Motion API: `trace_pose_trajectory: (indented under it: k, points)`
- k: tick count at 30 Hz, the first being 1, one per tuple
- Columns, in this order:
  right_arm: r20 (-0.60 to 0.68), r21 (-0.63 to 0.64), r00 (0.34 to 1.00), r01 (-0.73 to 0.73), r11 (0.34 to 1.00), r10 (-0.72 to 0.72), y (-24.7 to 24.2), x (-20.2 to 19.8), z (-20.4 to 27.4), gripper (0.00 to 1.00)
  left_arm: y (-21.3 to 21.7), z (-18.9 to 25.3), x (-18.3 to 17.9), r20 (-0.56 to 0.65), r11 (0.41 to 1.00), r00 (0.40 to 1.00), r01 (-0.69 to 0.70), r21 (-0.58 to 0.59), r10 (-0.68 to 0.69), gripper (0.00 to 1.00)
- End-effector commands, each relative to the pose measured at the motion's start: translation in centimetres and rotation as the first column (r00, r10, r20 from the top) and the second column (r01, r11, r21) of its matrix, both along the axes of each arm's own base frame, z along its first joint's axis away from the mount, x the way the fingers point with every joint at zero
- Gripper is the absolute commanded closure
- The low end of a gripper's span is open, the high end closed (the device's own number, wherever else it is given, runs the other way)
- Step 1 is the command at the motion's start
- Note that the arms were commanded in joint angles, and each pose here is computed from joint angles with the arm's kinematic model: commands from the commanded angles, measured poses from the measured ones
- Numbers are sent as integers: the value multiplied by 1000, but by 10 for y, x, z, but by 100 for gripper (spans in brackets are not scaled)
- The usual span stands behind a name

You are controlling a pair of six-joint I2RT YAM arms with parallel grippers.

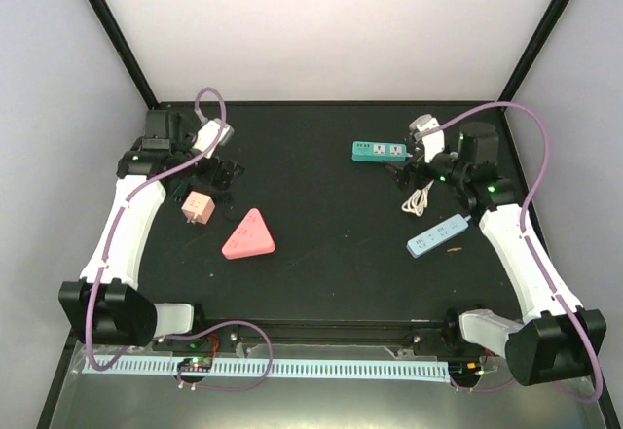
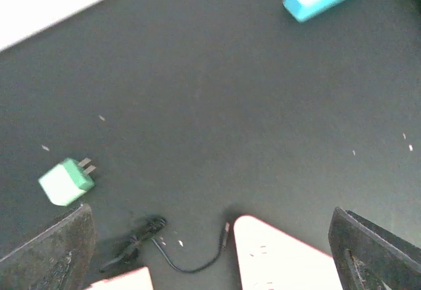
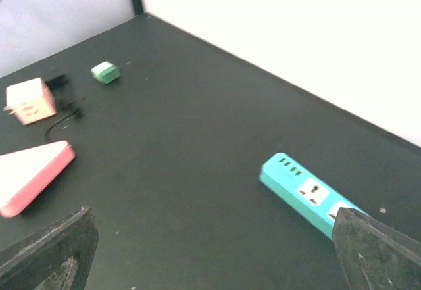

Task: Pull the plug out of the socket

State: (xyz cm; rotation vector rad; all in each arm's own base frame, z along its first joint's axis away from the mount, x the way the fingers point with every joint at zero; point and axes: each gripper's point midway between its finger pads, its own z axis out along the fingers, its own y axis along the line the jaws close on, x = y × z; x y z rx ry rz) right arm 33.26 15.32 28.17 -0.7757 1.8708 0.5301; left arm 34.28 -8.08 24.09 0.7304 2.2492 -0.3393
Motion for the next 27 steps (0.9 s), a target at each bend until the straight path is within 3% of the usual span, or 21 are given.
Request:
trace_pose_trajectory:
  k: [1,5,12,17,27]
  points:
    - [67,37,989,127,991,-129,-29,18,35,0,11,63,10,145,989,979,-136,-49,142,1]
    - [36,56,975,216,975,-218,-59,34,40,0,0,74,-5,135,995,988,-63,-73,72,1]
    - [-106,138,921,387,912,-375,-136,55,21,0,22,72,4,158,977,965,-201,-71,210,1]
    - [-181,145,877,472,870,-446,-176,52,-12,0,37,47,7,110,963,958,-257,-85,265,1]
    - [-177,100,867,487,868,-466,-184,37,-47,0,67,8,14,28,925,926,-373,-69,375,1]
